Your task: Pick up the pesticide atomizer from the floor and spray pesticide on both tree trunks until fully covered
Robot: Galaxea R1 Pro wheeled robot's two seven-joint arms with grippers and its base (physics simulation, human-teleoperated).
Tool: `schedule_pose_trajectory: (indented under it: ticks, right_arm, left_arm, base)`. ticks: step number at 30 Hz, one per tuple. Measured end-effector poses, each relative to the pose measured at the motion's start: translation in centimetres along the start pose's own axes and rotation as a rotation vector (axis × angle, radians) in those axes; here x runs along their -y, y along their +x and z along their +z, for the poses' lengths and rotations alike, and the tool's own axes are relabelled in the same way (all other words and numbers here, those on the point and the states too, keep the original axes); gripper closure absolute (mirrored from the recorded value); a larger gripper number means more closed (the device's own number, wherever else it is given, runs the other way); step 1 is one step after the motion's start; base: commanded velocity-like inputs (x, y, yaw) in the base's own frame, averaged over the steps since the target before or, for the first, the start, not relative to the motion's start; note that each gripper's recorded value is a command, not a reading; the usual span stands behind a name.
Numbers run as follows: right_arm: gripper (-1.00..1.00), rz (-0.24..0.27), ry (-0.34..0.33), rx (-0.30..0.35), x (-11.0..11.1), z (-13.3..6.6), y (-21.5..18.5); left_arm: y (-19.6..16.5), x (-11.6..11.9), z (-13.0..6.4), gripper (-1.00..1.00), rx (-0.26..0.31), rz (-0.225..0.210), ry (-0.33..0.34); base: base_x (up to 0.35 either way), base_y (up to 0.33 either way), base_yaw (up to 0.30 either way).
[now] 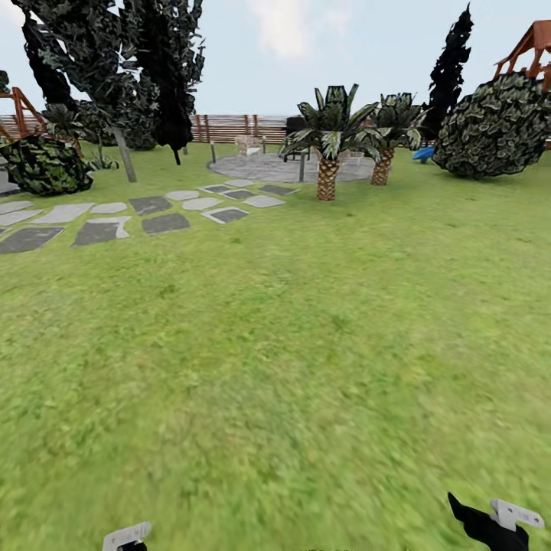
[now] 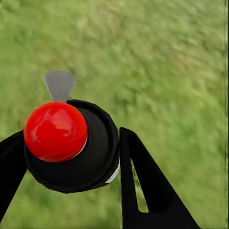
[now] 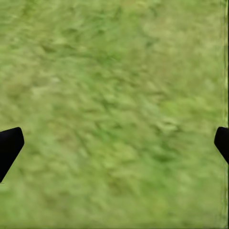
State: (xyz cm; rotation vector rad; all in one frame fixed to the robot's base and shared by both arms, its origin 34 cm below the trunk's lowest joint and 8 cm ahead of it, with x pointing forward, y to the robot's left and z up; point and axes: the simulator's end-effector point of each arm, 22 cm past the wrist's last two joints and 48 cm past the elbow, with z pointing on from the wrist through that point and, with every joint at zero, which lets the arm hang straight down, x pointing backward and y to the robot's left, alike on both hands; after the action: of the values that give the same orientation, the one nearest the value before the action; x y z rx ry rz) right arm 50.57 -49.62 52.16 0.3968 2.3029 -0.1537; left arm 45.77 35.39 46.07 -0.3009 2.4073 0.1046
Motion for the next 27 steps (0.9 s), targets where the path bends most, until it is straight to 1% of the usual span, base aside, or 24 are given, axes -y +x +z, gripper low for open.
schedule_pose_trajectory:
  ticks: [27]
  right_arm:
    - [-1.00,0.000,0.000,0.000,0.00,0.00,0.00]
  left_arm:
    - [0.09,0.07,-0.01,1.00,-0.002,-0.001,0.001]
  base:
    - [0.000,-0.275,-0.267]
